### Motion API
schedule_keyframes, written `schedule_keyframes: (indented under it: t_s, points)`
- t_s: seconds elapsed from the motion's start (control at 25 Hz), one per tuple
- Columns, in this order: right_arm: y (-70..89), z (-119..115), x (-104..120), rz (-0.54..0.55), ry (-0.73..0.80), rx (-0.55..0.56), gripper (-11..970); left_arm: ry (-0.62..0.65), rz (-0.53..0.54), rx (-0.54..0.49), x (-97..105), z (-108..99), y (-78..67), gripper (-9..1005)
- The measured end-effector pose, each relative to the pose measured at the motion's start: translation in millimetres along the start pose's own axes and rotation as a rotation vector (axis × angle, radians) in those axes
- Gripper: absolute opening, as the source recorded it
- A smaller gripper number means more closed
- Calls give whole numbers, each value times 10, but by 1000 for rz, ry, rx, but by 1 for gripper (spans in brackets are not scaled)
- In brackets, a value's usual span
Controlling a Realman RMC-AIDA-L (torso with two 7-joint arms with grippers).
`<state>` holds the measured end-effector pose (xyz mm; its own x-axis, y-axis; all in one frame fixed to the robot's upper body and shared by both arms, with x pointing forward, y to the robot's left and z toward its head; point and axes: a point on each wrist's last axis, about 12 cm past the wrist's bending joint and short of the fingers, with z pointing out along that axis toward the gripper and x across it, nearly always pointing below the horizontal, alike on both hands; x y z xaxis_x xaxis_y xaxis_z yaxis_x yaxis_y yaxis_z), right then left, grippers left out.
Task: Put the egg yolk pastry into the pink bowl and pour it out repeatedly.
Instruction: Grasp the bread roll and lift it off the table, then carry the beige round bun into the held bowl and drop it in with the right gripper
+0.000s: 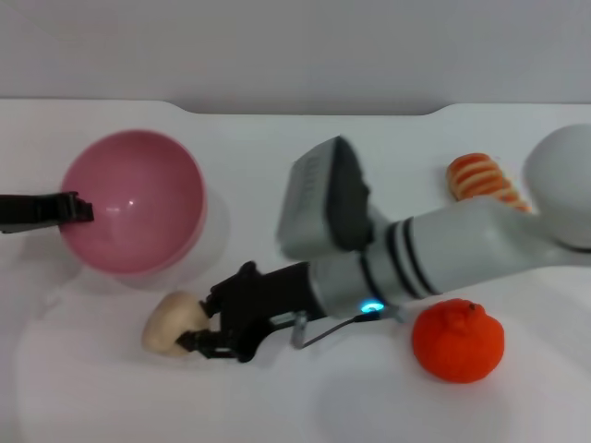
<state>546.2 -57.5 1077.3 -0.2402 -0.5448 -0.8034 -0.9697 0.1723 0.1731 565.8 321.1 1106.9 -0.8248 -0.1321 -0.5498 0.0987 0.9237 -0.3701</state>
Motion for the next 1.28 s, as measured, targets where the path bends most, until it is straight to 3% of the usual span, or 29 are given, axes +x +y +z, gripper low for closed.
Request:
schedule_keyframes:
  t_s: [0.32,0.4,0.44,0.6,0.84,1.16,1.28]
  points:
    - [-74,-643,59,-35,-182,-152,318,70,76,-2,-45,199,-166,0]
    - [-113,-823,31,-50,-224,-140,309,96,129,20,-86,269,-320,0]
    - [-135,-894,2,-58,-249,-124,305,96,129,20,-86,269,-320,0]
    - [-239,-1131,-98,-78,-334,-34,288,130,191,64,-147,326,-547,0]
    - [-359,-1131,-34,-98,-223,47,218,165,238,116,-164,383,-786,0]
    - [-466,-1101,-14,-70,-180,141,162,172,245,125,-179,381,-836,1]
    - [-488,-1126,-17,-69,-186,164,290,169,242,125,-186,376,-831,1]
